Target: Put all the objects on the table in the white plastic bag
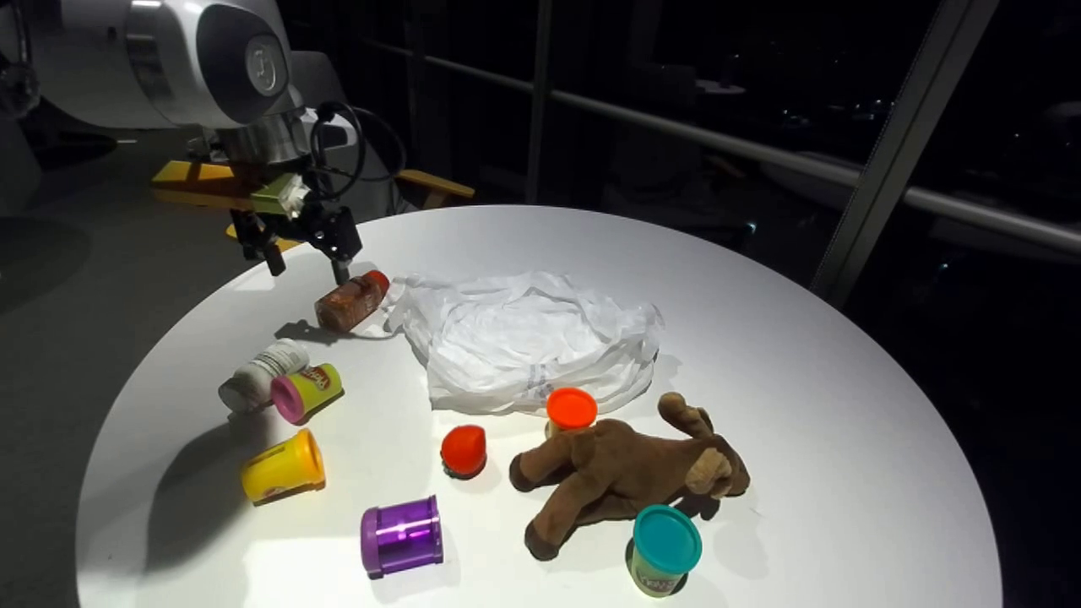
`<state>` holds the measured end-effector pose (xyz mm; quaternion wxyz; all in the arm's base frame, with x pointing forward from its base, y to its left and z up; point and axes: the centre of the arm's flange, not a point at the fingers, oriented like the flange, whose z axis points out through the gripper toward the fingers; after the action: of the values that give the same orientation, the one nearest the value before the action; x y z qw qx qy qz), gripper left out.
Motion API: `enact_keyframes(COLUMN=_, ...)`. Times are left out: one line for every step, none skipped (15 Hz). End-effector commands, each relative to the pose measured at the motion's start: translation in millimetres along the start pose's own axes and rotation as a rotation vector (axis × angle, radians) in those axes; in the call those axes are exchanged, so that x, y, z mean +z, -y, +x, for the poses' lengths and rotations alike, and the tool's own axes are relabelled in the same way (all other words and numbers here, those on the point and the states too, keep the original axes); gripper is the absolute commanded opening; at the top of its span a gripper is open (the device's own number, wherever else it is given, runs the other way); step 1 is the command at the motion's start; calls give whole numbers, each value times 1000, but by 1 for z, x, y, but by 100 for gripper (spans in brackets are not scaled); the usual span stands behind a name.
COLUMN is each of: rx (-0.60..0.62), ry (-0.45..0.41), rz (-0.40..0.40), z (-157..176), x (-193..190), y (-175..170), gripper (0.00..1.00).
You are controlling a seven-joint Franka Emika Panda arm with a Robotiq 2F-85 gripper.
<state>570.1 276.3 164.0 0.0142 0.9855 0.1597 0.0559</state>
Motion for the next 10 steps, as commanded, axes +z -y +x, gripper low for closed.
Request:
enact_keyframes(rx=31, ry=-51, rz=-50, z=26, x=10, y=-4, gripper=100)
enact_keyframes(rx=36, ry=-43, rz=-53, z=27, x=13, y=-6, gripper=100)
enact_keyframes(rx=42, ry=-39, rz=-57, z=30, x=16, y=-8, gripper=100)
enact_keyframes(rx=45, ry=-29, rz=-58, z=31, x=19, y=-10, gripper=100)
enact_keyframes(rx=50, ry=-27, rz=-62, z=33, x=22, y=-13, gripper=100)
enact_keyframes(rx=54, ry=-14, rz=-57, z=35, x=26, y=-15, gripper=100)
enact_keyframes(rx=57, ry=-8, rz=-58, z=36, x=29, y=-17, gripper=100)
enact_keyframes(rx=63, ry=0, rz=-64, z=37, x=33, y=-19, gripper=97)
enact_keyframes(rx=66, ry=10, rz=-67, z=37, x=36, y=-20, gripper=75)
enact_keyframes(rx=70, ry=16, rz=-71, z=39, x=39, y=-22, gripper=73)
